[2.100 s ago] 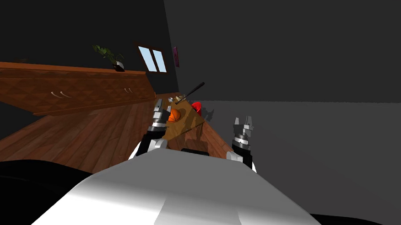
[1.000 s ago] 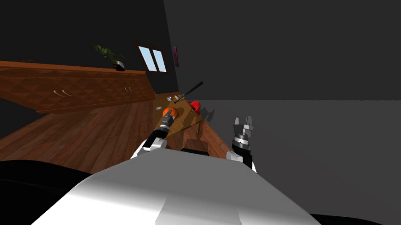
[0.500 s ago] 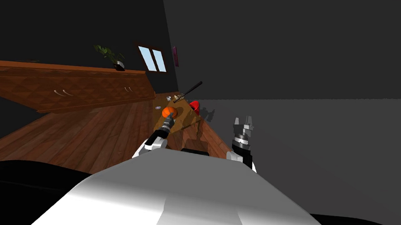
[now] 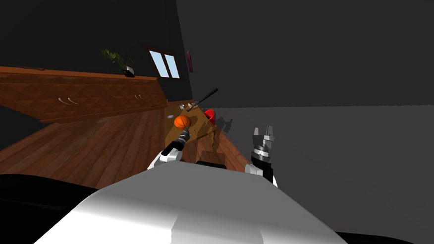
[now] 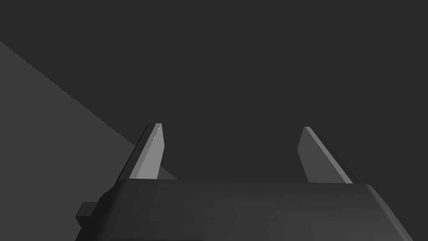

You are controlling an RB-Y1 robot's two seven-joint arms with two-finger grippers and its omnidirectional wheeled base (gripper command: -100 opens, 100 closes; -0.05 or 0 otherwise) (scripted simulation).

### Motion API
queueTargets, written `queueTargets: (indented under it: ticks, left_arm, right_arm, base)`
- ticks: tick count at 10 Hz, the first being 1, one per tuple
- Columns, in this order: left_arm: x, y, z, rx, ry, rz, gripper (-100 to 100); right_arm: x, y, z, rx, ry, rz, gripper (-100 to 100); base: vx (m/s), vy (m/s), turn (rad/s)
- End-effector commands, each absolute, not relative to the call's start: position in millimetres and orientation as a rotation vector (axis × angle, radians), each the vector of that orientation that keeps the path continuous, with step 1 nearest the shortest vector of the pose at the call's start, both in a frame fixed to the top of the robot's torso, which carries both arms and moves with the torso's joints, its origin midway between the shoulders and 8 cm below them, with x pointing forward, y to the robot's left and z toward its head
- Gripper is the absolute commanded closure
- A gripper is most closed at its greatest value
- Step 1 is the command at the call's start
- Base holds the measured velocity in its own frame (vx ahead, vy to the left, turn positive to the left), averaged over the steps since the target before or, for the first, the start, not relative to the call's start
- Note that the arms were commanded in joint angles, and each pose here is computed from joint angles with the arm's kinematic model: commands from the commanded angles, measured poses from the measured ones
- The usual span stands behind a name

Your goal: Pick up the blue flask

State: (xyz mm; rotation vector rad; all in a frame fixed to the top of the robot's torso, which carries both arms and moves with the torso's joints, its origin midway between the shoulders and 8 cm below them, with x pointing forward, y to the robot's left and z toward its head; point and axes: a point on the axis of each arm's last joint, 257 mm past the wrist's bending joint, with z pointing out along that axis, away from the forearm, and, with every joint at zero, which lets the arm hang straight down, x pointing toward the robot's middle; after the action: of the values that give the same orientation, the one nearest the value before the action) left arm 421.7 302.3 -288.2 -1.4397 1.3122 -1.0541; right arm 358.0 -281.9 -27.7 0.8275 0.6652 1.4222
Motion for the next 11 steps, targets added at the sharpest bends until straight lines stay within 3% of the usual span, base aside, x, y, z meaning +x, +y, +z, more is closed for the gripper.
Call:
queueTargets:
  ticks: [1,11]
  left_arm:
    - [420,302,-301,-1.473,1.337,-1.037,-100]
    - [401,291,-412,-1.791,1.517,-0.896,-100]
  right_arm:
    - [358,-282,-28,0.828,0.665,1.422,0]
    - [358,-282,-28,0.828,0.665,1.422,0]
  base:
    - [-0.003,-0.023,-0.007]
    - [0.017,-0.008,-0.019]
